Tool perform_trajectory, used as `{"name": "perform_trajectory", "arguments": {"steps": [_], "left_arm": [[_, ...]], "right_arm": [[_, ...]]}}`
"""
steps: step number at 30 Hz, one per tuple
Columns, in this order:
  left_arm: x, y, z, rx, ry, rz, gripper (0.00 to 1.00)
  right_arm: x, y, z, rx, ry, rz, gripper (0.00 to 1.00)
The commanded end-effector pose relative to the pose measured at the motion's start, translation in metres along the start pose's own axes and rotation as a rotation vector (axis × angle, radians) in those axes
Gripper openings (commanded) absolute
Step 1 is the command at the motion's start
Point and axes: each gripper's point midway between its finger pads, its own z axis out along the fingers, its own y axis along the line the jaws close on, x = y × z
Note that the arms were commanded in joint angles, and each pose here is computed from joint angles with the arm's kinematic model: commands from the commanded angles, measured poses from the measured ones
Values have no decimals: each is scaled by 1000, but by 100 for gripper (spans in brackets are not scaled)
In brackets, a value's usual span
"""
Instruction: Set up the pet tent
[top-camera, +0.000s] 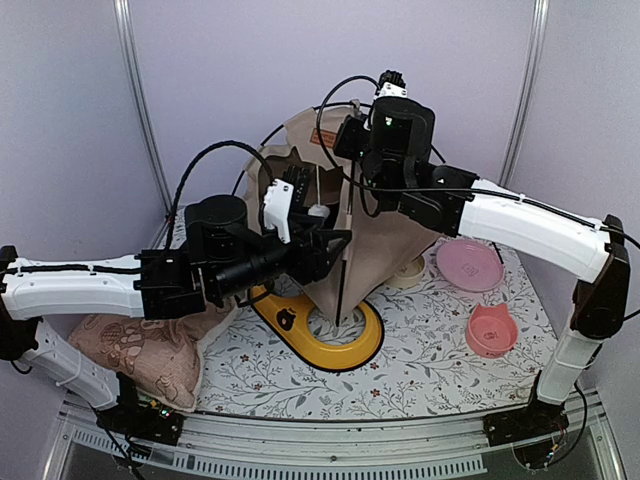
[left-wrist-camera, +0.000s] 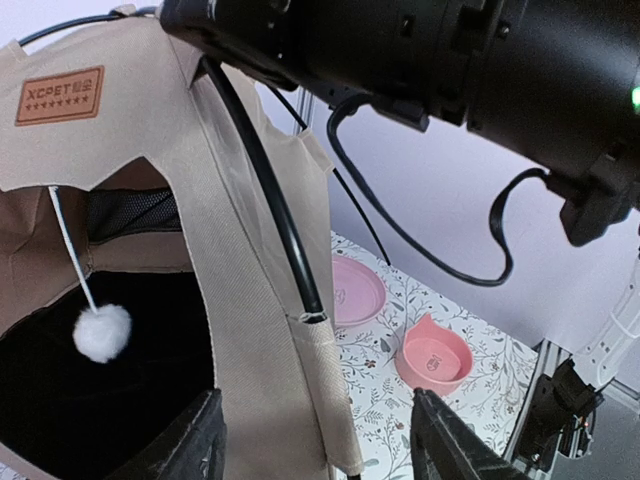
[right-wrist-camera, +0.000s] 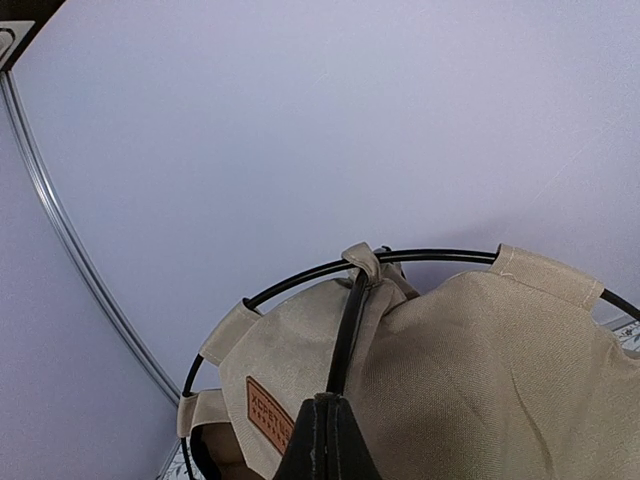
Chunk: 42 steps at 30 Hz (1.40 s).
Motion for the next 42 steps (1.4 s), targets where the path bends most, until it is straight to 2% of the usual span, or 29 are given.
{"name": "perform_trajectory", "arguments": {"steps": [1, 9, 17, 19, 23, 25, 27, 31, 36, 42], "left_arm": [[5, -2, 4, -5, 13, -2, 63], [12, 10, 22, -95, 34, 10, 60], [16, 29, 30, -209, 47, 43, 49], [15, 36, 30, -235, 45, 51, 40], [8, 56, 24, -303, 34, 75, 14], [3, 68, 18, -339, 20, 91, 5], [-6, 78, 11, -353, -5, 110, 0], [-25, 92, -1, -318, -47, 173, 0], [-55, 115, -24, -289, -121, 210, 0], [-79, 119, -44, -209, -176, 317, 0]], "right_arm": [[-31, 11, -4, -24, -74, 84, 0], [-30, 12, -6, -28, -64, 69, 0], [-26, 12, -8, -41, -40, 66, 0], [-25, 13, -9, -51, -30, 65, 0], [-22, 19, -12, -97, -7, 47, 0], [-23, 25, -16, -154, 7, 28, 0], [-25, 30, -22, -210, 11, 1, 4], [-33, 39, -39, -332, 8, -43, 17], [-42, 35, -60, -415, 6, -96, 40], [-45, 16, -92, -485, 35, -177, 69]]}}
